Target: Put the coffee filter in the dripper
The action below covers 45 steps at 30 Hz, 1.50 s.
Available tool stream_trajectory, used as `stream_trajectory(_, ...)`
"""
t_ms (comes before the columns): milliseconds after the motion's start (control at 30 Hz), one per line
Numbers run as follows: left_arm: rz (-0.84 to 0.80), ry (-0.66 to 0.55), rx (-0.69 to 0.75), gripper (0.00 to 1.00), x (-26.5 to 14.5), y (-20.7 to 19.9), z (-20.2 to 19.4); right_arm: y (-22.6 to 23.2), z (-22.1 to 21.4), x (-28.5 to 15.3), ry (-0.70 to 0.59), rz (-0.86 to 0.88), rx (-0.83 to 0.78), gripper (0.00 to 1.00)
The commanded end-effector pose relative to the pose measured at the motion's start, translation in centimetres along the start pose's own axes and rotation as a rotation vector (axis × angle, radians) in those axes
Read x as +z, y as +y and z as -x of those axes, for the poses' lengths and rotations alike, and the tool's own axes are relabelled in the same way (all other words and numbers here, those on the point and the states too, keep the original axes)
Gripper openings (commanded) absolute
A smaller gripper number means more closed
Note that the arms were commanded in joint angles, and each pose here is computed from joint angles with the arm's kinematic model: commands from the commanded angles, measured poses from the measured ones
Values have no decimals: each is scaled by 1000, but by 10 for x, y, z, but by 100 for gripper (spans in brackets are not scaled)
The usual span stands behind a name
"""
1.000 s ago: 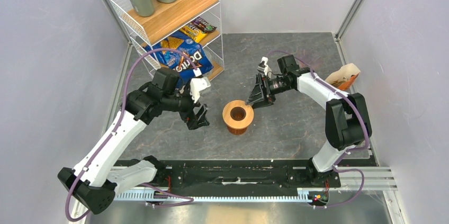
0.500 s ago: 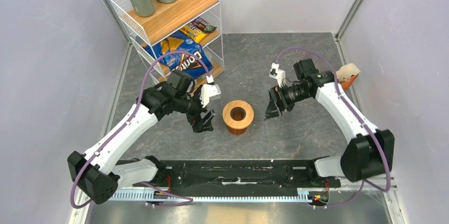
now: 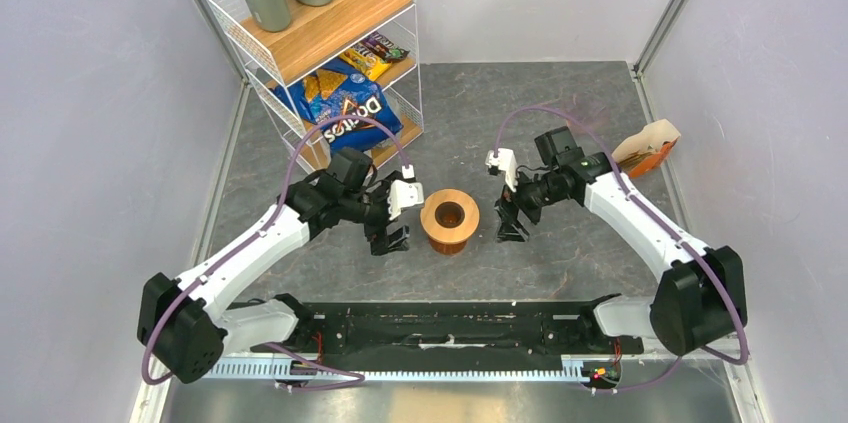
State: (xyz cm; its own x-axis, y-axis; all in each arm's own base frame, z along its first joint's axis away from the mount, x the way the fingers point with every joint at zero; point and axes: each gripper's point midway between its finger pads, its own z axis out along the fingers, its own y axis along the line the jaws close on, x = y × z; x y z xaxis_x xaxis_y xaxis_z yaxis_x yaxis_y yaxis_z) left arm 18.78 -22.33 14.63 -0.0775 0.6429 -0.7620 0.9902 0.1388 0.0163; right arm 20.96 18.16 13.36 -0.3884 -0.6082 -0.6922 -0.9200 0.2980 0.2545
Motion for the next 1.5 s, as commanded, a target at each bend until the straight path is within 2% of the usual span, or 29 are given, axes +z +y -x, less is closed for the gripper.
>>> stream_trajectory(0,7,-92,158,94,15,16,19,-17,17,15,-38,-17,-166,95)
stream_trajectory(300,1,-133,202,96,35,27,21,-19,21,35,-44,13,-224,93)
stream_trajectory(667,-12,-149,185,90,46,33,24,-11,30,50,-51,64,-272,88)
stream_trajectory(1100,-27,-188,146,81,43,30,39,-9,43,51,-74,70,-234,83)
stream_trajectory(1467,-20,-189,145,79,41,32,43,-10,53,49,-89,66,-228,81)
